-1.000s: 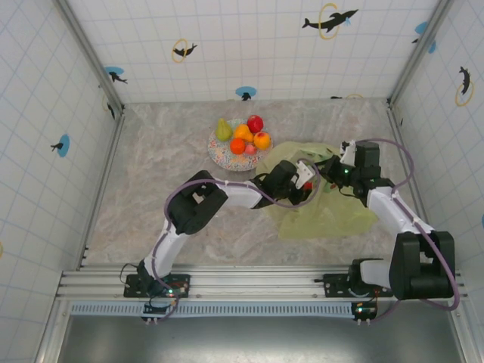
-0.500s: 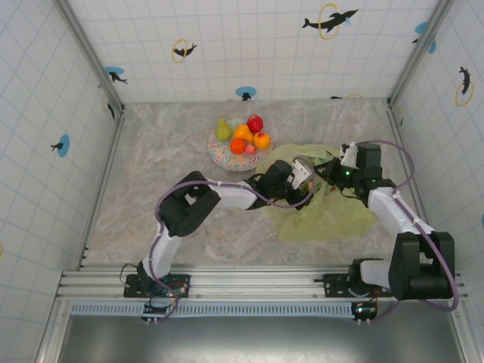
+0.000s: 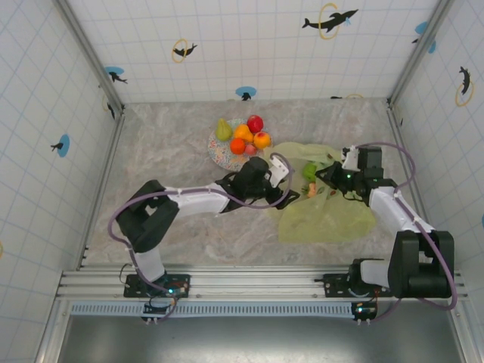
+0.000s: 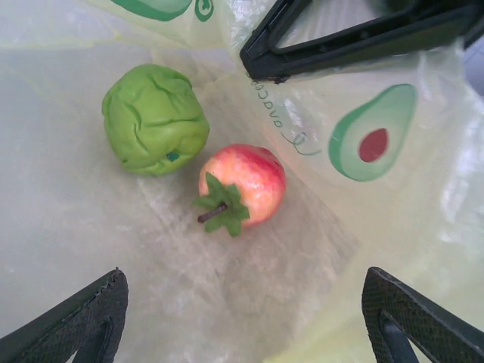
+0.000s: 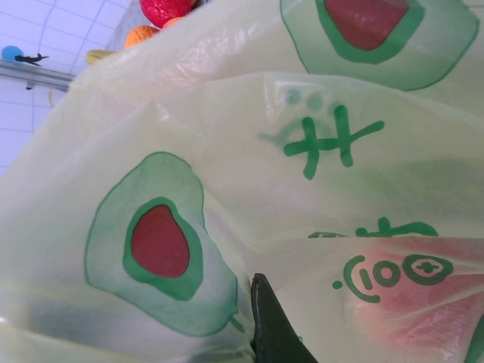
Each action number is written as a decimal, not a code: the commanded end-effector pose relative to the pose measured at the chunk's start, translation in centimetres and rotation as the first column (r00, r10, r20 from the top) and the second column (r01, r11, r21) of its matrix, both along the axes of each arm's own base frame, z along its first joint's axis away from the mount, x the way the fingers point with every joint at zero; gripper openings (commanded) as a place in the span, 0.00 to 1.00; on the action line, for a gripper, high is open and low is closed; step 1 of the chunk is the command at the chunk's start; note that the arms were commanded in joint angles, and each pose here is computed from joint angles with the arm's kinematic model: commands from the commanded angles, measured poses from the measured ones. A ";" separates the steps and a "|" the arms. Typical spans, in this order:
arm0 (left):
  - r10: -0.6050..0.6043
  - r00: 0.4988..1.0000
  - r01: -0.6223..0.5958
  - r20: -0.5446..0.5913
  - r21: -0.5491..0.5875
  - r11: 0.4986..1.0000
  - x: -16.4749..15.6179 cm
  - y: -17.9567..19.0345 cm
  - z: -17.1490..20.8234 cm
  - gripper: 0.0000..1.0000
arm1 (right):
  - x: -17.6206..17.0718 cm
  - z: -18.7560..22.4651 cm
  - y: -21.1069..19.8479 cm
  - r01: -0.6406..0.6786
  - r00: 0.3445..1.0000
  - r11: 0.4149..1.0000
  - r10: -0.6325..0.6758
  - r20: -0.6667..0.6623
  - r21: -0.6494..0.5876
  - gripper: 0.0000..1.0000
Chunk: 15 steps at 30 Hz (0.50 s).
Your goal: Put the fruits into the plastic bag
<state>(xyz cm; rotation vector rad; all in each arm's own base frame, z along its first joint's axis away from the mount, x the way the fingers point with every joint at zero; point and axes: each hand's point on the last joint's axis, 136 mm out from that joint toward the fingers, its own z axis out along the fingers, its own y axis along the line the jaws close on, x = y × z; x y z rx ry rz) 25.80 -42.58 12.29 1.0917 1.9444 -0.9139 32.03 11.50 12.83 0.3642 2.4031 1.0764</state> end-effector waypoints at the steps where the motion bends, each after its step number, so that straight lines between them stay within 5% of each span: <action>1: -0.026 1.000 0.026 -0.001 -0.011 1.000 -1.0 1.0 1.5 0.81 | 0.6 0.6 -0.1 -0.009 1.000 1.000 0.010 0.017 -0.019 0.00; 9: -0.069 0.996 0.068 -0.060 -0.028 0.997 -4.3 3.7 2.3 0.78 | 0.9 0.6 -0.3 -0.003 1.000 1.000 0.004 0.024 -0.025 0.00; 15: -0.029 0.999 0.025 -0.031 -0.095 0.995 -4.0 6.5 6.2 0.78 | 1.1 0.7 -0.3 0.004 0.999 1.000 -0.003 0.035 -0.024 0.00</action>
